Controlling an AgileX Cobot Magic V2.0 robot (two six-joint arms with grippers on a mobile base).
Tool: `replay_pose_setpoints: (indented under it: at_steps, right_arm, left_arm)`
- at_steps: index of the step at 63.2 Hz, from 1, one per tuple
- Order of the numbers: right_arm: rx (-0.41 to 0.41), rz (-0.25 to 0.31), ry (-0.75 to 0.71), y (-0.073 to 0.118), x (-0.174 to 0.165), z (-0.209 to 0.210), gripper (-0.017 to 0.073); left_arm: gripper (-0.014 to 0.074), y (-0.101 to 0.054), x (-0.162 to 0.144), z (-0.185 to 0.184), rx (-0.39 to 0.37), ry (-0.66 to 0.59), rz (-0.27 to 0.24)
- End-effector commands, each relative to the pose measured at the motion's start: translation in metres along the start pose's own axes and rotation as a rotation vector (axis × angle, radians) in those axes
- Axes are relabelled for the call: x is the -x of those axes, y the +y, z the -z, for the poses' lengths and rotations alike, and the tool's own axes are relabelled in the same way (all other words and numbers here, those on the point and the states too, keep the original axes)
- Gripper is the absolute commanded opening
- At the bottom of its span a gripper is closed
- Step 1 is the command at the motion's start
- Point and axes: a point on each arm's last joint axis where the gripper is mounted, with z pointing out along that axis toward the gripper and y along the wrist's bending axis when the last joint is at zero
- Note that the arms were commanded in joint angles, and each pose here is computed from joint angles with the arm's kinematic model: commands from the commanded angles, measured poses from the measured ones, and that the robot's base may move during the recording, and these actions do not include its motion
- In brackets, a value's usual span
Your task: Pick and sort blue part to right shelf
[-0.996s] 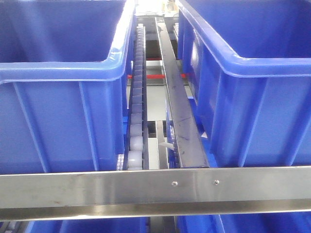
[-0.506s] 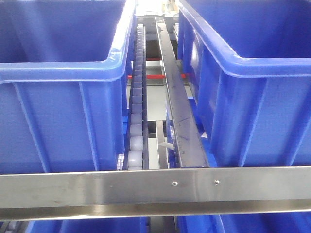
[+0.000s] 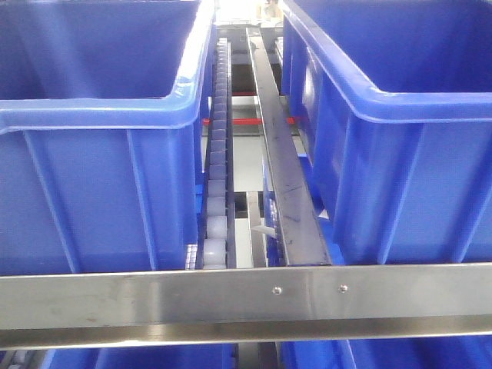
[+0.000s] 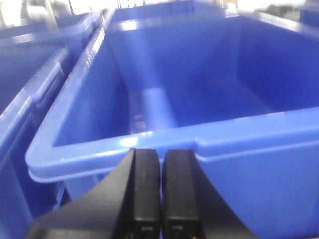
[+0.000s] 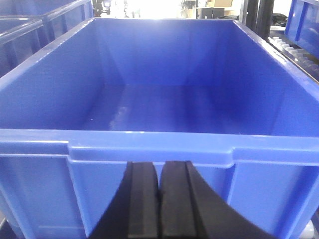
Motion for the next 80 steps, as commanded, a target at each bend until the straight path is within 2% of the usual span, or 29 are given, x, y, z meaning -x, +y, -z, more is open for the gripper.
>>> replay_pose_setpoints:
  at_steps: [1,10,18,28,80]
  right_arm:
    - [0.004,-0.002,-0.140,0.0007,0.0172,0.0033,0.0055]
    - [0.004,-0.002,-0.140,0.0007,0.0172,0.0033,0.0055]
    - [0.004,-0.002,-0.140,0.0007,0.0172,0.0033,0.0055]
    - [0.004,-0.002,-0.140,0.0007,0.0172,0.0033,0.0055]
    - [0.004,-0.002,-0.140,0.0007,0.0172,0.0033,0.0055]
  left_arm:
    - [0.0123,0.0012,0.0035,0.0005,0.021,-0.089,0.002]
    - [0.0123,0.0011,0.0032,0.0016,0.021,-0.098,0.006]
    - [0.0123,0.0009,0.0033,0.0016,0.016,-0.099,0.073]
    - [0.0123,0.0009,0.0029,0.0015,0.015,-0.095,0.087]
    - [0.0123,0.0009,0.0029,0.0015,0.015,-0.095,0.091]
